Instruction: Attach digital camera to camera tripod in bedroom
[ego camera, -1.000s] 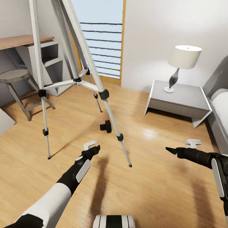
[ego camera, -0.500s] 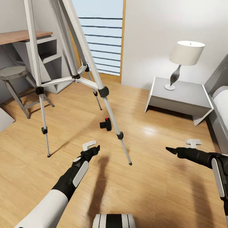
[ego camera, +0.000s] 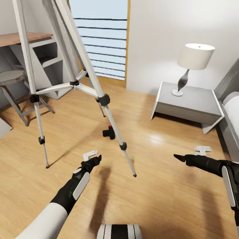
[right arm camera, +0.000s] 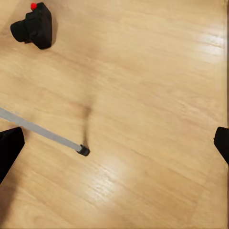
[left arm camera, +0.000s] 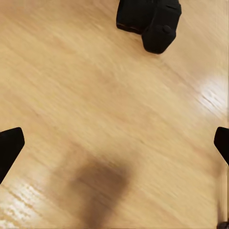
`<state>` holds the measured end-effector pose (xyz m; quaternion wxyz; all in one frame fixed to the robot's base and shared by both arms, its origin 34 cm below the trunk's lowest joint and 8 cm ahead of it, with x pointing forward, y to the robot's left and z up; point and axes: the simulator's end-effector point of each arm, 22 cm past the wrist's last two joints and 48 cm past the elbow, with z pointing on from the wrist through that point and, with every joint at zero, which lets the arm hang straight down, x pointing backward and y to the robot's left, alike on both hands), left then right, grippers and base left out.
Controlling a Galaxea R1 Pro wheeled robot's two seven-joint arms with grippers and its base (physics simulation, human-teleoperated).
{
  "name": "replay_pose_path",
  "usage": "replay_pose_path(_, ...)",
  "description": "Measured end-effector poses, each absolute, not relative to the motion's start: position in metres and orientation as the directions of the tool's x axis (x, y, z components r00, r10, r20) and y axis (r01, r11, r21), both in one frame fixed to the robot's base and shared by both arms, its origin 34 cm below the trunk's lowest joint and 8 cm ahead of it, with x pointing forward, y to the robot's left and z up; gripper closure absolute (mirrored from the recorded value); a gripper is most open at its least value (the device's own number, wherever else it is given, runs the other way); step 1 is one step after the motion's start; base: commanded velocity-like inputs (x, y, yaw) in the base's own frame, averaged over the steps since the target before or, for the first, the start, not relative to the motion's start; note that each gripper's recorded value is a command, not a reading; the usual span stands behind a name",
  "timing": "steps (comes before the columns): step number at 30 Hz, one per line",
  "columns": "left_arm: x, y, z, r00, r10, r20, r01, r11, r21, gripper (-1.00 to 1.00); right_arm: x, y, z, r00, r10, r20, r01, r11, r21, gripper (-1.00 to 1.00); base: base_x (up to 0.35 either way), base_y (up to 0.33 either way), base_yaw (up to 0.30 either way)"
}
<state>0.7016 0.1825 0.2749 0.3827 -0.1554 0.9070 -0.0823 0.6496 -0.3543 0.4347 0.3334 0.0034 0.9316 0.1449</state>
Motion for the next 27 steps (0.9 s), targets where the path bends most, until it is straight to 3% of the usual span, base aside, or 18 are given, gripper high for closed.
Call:
replay_pose_path(14,0.696,0.193,0.268,-0.665,-0.338,-0.666,-0.227,0.941,-0.25,-1.0,0.651,-0.354,0.436,-0.767,0.095,-0.634,-0.101,0.959,0.265,-1.0,0.296,-0.128,0.0)
replay_pose_path(21,0.694,0.201,0.266,-0.665,-0.335,-0.667,-0.232,0.942,-0.241,-1.0,0.651,-0.354,0.436,-0.767,0.094,-0.634,-0.102,0.959,0.265,-1.0,0.303,0.022,0.0)
replay_pose_path(27,0.693,0.212,0.266,-0.637,-0.346,-0.689,-0.251,0.938,-0.239,-1.0,0.651,-0.354,0.435,-0.768,0.093,-0.634,-0.102,0.959,0.264,-1.0,0.119,0.035,0.0)
